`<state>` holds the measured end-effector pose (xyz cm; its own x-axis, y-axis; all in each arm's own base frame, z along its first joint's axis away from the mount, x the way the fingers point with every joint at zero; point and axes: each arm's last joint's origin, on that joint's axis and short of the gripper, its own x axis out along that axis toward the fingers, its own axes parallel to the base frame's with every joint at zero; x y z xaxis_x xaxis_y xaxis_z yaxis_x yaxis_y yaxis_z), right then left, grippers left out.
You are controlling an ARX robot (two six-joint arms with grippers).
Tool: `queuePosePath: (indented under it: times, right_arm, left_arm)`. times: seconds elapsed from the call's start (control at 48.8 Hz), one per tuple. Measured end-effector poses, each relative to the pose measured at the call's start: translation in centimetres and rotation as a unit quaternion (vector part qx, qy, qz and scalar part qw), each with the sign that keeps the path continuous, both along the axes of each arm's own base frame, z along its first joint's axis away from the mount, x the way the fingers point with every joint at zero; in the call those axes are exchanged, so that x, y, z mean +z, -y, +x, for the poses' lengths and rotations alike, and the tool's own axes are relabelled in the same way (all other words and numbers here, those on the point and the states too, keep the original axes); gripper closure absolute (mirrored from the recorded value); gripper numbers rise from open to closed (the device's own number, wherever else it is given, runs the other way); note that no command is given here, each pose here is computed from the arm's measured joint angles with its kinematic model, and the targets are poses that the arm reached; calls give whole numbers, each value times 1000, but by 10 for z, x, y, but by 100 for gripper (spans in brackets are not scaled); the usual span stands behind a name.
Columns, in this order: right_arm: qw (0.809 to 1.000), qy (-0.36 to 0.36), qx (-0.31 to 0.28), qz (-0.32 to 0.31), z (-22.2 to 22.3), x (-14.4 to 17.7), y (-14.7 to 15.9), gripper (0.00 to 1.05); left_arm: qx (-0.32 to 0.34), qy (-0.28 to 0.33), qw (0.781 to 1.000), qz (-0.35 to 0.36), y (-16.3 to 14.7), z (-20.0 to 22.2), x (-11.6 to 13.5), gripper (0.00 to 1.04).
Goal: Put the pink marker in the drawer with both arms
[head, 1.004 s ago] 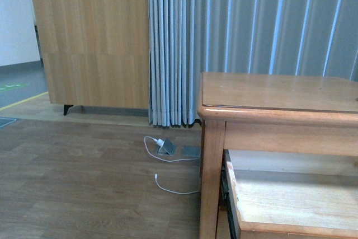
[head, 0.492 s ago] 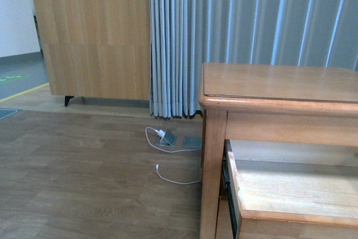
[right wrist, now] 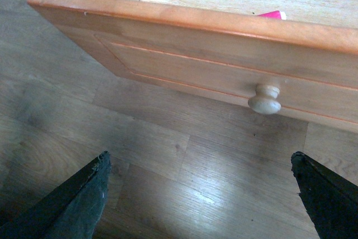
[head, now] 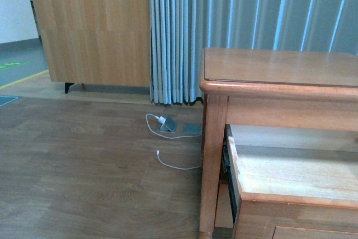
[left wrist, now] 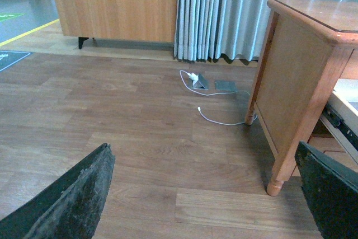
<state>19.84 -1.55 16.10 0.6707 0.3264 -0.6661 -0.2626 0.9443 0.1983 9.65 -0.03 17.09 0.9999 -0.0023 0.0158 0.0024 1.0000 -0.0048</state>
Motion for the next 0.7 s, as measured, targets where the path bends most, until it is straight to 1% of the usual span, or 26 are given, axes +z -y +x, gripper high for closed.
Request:
queuePosePath:
  times: [0.143,0.43,0.574,0.697]
  right_arm:
    - [1000,-7,-15,-20,28,-15,-4,8]
    - [998,30,-53,-34,75,-29,-13,8]
    - [995,61,-73,-38,102,-33,-18,8]
    - [989,104,-101,-34,129,-36,-19,8]
  left_arm:
    - [0,0,1000,0,0,0,0,6]
    - [0,0,1000,0,0,0,0,6]
    - [0,0,1000,0,0,0,0,6]
    - [0,0,1000,0,0,0,0,6]
